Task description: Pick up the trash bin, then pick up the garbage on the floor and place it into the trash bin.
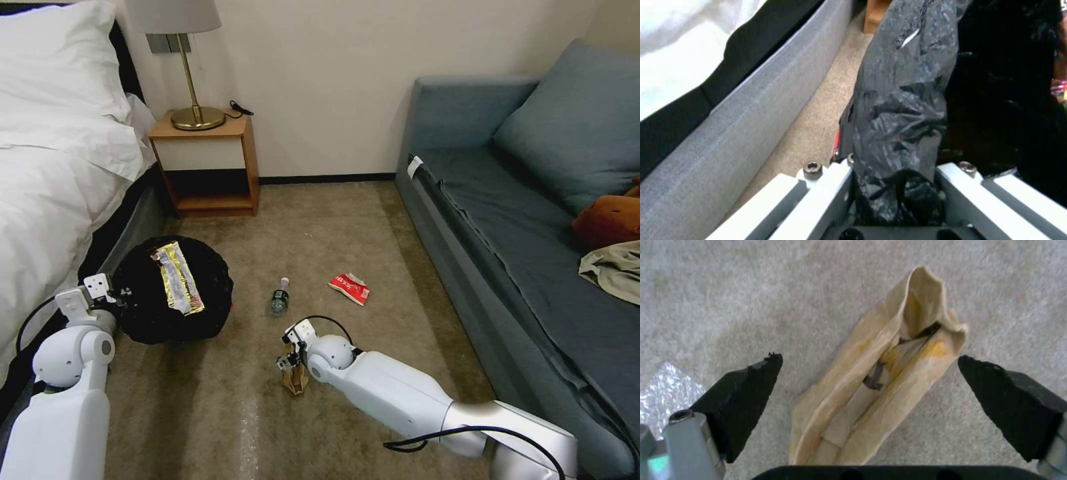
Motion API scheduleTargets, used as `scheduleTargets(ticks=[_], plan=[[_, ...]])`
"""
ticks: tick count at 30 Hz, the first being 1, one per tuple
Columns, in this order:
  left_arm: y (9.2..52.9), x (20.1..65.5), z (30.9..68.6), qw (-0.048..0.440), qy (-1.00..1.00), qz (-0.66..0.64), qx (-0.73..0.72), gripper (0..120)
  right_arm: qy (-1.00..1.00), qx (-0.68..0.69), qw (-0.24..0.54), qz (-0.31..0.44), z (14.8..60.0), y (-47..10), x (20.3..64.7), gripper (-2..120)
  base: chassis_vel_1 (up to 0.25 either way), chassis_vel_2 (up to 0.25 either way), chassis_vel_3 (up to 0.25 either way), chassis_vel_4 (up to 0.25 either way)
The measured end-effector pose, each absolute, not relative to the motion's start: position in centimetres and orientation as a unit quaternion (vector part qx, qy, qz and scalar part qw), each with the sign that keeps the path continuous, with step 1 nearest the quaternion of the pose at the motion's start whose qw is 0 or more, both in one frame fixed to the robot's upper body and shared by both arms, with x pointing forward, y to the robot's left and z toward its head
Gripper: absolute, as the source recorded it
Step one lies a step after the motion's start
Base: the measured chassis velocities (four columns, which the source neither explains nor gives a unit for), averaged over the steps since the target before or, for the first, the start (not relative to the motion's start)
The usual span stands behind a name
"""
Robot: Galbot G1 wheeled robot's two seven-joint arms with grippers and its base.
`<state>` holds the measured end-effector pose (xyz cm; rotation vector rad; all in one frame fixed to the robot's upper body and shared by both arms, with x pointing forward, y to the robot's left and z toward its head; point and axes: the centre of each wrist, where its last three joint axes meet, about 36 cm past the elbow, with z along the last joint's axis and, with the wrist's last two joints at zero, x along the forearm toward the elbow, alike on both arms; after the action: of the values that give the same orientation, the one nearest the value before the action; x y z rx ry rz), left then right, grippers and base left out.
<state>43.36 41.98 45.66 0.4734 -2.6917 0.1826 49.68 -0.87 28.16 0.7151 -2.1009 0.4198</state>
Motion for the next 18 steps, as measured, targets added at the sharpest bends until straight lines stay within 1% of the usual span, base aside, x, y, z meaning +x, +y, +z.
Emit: scheduleTargets(ticks=[5,18], plan=[[41.6,43.3,46.1,0.196,-0.964,0.064,0.165,2,-0.835,0.288,0.436,0.173,26.7,-0.7,49.0,100,0.000,0.000,0.000,0.000],[40.0,43.2,46.1,0.194,-0.967,0.069,0.153,2,-0.831,0.278,0.449,0.175,25.1,-1.5,48.2,100,0.000,0.000,0.000,0.000]])
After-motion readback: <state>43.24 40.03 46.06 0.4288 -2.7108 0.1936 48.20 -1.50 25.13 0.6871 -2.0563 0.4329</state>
